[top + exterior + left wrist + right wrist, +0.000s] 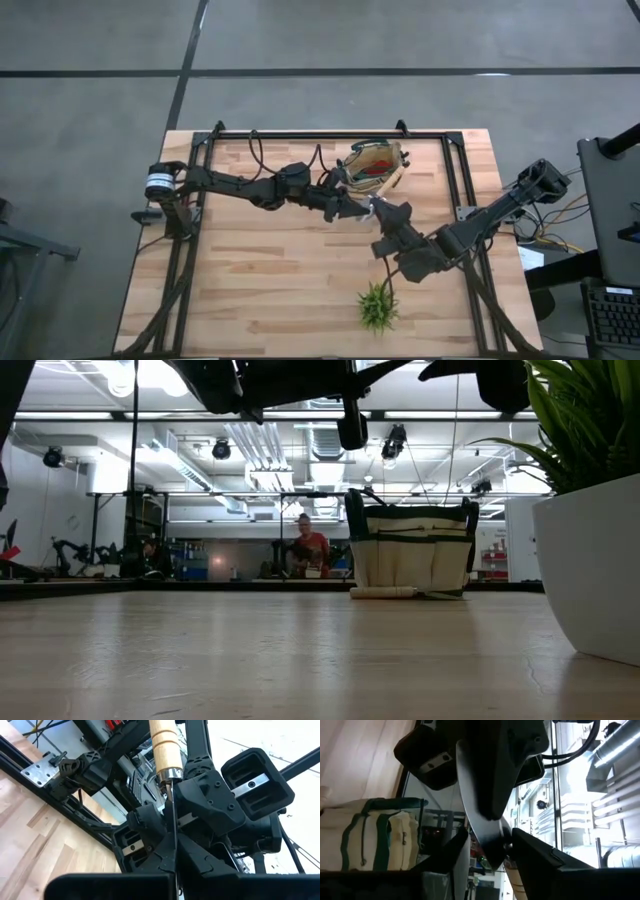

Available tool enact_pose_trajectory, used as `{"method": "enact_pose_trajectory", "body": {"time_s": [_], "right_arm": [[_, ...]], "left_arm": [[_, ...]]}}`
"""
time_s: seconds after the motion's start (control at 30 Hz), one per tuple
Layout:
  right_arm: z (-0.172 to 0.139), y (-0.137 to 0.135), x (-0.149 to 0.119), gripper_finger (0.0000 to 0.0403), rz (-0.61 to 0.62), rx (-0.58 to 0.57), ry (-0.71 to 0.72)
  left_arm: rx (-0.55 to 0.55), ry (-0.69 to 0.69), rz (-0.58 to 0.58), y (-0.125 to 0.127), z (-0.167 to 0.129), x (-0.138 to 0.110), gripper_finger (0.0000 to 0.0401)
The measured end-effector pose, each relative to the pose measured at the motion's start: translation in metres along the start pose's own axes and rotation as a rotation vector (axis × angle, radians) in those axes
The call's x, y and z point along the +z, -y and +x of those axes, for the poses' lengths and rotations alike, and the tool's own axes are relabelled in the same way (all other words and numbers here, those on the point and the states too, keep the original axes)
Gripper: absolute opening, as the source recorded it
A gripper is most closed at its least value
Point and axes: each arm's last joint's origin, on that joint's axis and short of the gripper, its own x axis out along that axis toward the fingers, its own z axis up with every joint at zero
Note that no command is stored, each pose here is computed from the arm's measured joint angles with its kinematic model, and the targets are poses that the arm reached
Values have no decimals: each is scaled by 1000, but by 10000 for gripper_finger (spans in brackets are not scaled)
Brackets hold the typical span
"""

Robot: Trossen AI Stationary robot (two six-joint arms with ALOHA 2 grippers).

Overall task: Pick & Place Garden tools in Gardening bag
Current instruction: Put the brown trowel into the gardening bag

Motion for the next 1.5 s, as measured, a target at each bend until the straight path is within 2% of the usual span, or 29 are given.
{"method": "enact_pose_trajectory", "body": {"time_s": [0.17, 0.37, 0.47, 0.6, 0.77, 0.9, 1.0, 1.1, 1.27, 1.5], "right_arm": [[1, 0, 1, 115, 2, 26, 43], [1, 0, 1, 27, 8, 23, 37], [0, 0, 1, 14, 18, 23, 38], [0, 0, 1, 8, 69, 26, 41], [0, 1, 1, 7, 137, 23, 34], [0, 3, -1, 7, 200, 27, 38], [-3, 7, -3, 7, 253, 26, 46], [-8, 10, -5, 7, 262, 25, 64], [-20, 15, -8, 7, 296, 6, 74], [-32, 27, -16, 8, 534, 68, 177]], "left_arm": [[1, -16, -5, 0, 0, -2, 8], [-19, -30, -31, 1, 0, -2, 13], [-17, -26, -31, 1, 0, -2, 28], [-29, -13, 52, 2, 0, -1, 74], [-45, -13, 147, 2, -1, 2, 159], [-117, -69, 221, 3, -5, 7, 222], [-173, -114, 245, 5, -9, 13, 255], [-179, -114, 247, 6, -12, 18, 274], [-159, -138, 248, 3, -16, 21, 281], [-193, -132, 467, 8, -13, 15, 278]]}}
